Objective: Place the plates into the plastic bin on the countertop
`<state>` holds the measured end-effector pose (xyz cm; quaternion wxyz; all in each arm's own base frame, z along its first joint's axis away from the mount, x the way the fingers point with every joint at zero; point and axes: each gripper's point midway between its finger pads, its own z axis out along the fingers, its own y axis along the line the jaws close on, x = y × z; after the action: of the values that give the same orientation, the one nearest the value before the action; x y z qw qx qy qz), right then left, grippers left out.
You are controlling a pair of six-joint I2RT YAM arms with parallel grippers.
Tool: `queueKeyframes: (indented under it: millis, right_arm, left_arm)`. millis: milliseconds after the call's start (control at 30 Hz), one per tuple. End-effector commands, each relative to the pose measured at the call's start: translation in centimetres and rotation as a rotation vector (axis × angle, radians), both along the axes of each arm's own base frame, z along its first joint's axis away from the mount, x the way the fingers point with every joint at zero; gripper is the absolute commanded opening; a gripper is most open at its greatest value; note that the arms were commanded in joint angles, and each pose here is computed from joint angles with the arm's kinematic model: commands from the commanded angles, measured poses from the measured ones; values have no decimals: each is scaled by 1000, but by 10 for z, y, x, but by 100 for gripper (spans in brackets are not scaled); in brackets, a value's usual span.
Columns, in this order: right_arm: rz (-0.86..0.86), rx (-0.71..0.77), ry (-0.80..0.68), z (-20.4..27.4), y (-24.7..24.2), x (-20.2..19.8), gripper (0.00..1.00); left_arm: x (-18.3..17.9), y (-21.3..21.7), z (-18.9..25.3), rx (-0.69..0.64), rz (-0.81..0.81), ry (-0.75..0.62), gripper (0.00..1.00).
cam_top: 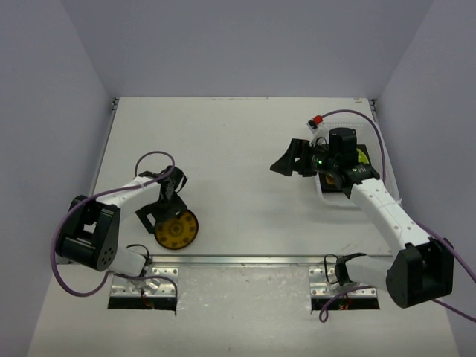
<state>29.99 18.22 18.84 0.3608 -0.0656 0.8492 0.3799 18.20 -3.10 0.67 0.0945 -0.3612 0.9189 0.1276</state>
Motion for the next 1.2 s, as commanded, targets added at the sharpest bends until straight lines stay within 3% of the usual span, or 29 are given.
queueKeyframes:
  millis: [0,533,633,733,833,933,1033,1167]
  right_arm:
    - [2,-2,-78,14,-1,5,99]
    - [-8,-22,-67,11,-3,11,99]
    - [-5,-27,-59,8,-2,12,99]
    - [-4,-28,-52,5,-3,11,99]
    - [-4,-26,-51,5,-3,10,99]
    - [-1,-22,-51,5,-2,10,99]
    - [2,-19,-47,4,-1,10,99]
    - [7,-11,-43,2,0,9,99]
  left_arm:
    - [6,-9,-27,-23,-58,37,100]
    - [107,-62,-23,-181,-210,-114,99]
    - [130,-69,-3,-182,-244,-178,99]
    - [150,-55,35,-86,-224,-286,100]
    - [146,-25,65,61,-121,-324,100]
    - [111,-5,78,120,28,-282,100]
    - [77,-3,59,84,56,-231,100]
    - [62,-21,27,-42,-12,-215,100]
